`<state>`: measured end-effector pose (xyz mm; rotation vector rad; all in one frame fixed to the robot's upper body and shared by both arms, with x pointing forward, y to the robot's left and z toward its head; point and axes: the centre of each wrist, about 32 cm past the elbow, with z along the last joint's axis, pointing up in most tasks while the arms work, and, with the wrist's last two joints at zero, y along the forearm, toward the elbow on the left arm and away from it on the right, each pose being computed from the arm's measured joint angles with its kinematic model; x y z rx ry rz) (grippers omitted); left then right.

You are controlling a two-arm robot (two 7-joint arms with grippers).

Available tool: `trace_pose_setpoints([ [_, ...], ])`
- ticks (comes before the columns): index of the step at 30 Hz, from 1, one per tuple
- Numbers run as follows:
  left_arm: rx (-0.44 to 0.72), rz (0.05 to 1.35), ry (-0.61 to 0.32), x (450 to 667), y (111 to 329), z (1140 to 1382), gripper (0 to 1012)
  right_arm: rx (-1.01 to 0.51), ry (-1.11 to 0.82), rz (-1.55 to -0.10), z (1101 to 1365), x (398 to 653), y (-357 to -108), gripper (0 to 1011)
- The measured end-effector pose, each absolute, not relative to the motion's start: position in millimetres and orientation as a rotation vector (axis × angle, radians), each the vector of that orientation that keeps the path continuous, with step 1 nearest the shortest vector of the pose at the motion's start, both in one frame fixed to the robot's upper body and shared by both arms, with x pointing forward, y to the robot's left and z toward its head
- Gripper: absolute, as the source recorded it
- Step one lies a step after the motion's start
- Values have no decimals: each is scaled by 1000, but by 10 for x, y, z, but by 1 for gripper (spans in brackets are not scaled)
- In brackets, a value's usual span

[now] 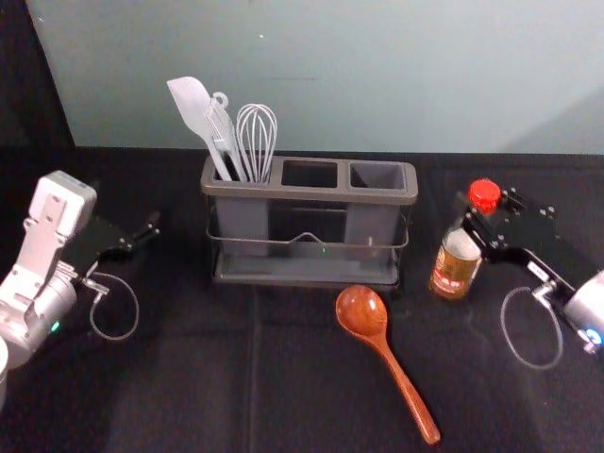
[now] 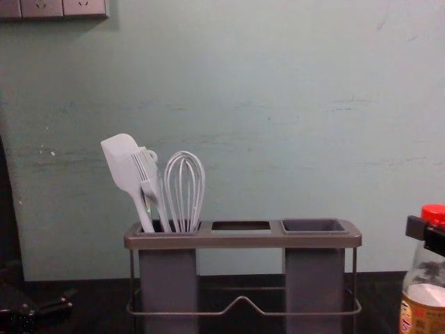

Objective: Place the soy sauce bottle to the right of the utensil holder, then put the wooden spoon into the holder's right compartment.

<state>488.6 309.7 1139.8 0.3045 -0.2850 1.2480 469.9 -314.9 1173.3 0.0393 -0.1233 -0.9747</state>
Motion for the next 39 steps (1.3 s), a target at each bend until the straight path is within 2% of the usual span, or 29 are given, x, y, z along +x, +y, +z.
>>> trace_pose_setpoints([
  [14, 304, 1248, -285, 4886, 3097, 11398, 1005, 73, -68, -1018, 11594, 5033, -2958, 383],
  [31, 304, 1248, -285, 4886, 3097, 11398, 1005, 95, -58, -1039, 11526, 5143, -2858, 385],
  [36, 304, 1248, -285, 4886, 3096, 11398, 1005, 96, -58, -1043, 11522, 5133, -2862, 503],
  [39, 304, 1248, -285, 4886, 3097, 11398, 1005, 103, -67, -1047, 11540, 5118, -2866, 607],
])
